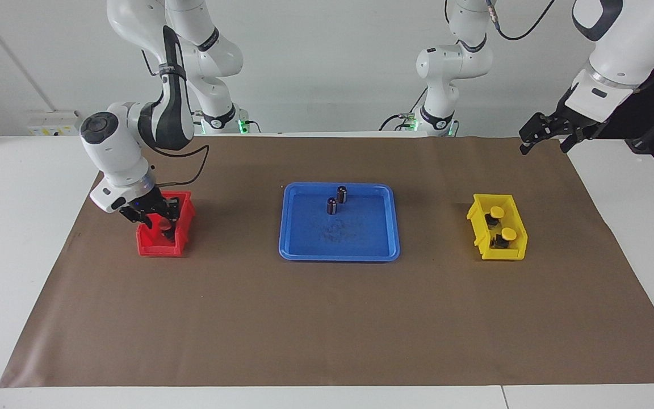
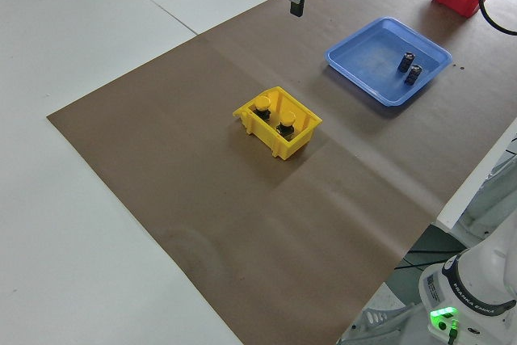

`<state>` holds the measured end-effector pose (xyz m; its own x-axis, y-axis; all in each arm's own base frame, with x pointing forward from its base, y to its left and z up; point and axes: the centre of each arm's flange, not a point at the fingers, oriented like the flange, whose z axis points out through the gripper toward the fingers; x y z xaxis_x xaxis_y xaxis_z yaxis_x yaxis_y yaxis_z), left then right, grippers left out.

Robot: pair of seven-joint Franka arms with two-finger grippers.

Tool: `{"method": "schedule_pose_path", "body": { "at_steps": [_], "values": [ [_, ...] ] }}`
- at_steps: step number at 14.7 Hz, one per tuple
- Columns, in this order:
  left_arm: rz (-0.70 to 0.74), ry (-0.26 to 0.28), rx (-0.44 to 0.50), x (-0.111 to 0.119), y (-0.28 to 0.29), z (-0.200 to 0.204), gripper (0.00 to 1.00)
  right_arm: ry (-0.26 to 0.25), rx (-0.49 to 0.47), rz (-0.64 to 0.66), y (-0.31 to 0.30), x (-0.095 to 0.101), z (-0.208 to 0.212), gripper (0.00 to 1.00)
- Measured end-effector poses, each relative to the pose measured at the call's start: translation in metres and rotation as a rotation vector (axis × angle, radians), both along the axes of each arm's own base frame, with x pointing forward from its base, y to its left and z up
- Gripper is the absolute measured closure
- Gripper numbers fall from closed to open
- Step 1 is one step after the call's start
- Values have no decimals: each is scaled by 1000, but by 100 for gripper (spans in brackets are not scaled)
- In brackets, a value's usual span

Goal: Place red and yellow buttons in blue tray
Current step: 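Grasp a red button inside the red bin with the right gripper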

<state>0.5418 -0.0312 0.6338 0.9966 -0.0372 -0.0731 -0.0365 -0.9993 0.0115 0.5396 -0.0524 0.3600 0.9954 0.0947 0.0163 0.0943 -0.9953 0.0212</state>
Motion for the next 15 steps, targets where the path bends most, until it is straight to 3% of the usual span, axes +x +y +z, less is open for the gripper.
{"method": "schedule_pose_path", "body": {
  "at_steps": [8, 10, 15],
  "values": [
    [12, 1, 0, 0, 6, -1, 0, 1, 1, 1, 0, -6, -8, 43],
    [15, 0, 0, 1, 8, -1, 0, 3, 1, 2, 1, -6, -9, 59],
    [15, 1, 0, 1, 8, -3, 0, 5, -11, 24, 4, -1, -1, 59]
  ]
}}
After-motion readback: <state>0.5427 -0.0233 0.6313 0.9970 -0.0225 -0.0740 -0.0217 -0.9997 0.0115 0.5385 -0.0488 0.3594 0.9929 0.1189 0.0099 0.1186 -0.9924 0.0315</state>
